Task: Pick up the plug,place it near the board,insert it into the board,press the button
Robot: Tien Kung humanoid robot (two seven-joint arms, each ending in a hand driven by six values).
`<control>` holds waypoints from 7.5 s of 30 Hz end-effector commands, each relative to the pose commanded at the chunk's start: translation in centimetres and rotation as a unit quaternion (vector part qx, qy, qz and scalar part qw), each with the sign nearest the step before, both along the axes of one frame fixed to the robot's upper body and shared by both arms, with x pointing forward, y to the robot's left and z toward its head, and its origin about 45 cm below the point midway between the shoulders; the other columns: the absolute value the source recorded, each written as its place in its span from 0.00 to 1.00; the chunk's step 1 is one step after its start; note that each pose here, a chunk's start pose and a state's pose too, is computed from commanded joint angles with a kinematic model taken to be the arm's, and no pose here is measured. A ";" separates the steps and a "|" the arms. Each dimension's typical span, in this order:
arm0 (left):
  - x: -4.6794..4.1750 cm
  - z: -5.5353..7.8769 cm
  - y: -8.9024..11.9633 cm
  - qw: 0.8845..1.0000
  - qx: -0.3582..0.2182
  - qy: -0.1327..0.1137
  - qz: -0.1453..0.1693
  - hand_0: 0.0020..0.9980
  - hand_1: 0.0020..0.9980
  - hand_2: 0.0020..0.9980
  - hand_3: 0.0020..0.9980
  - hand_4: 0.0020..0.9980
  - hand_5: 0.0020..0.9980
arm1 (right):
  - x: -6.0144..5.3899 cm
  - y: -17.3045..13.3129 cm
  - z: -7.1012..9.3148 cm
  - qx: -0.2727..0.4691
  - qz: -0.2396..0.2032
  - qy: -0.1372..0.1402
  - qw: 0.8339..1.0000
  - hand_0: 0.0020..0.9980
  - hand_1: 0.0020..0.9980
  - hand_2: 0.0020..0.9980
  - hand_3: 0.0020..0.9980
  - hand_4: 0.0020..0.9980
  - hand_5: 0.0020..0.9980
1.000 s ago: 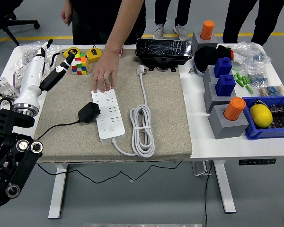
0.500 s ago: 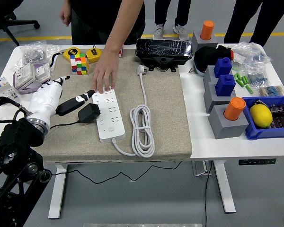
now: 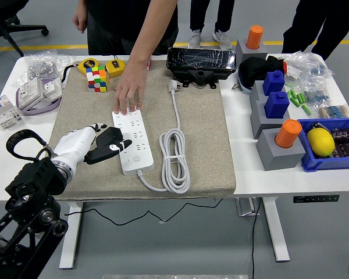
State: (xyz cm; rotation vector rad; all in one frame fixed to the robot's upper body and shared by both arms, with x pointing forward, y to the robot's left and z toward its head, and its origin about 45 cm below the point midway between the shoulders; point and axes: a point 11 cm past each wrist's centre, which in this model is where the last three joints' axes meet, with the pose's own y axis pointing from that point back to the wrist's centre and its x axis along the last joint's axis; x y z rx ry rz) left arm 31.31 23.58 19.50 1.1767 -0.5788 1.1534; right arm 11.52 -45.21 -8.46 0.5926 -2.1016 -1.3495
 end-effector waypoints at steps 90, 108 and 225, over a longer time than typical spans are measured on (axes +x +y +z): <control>1.77 -1.5 -4.4 0.998 0.018 0.005 -0.060 0.95 0.89 0.87 0.89 1.00 1.00 | 0.3 -0.4 0.2 -0.005 0.000 -0.003 1.000 0.79 0.69 0.71 0.76 1.00 1.00; 1.18 6.0 -6.4 0.966 -0.108 -0.213 -0.098 0.62 0.61 0.57 0.88 1.00 0.49 | 0.2 -0.3 0.2 -0.004 0.000 0.000 1.000 0.78 0.69 0.71 0.76 1.00 1.00; 0.29 -4.1 -4.1 0.971 0.094 0.075 -0.206 0.21 0.00 0.11 0.76 0.55 0.00 | 0.5 -0.6 0.4 -0.006 -0.003 -0.002 1.000 0.78 0.69 0.71 0.76 1.00 1.00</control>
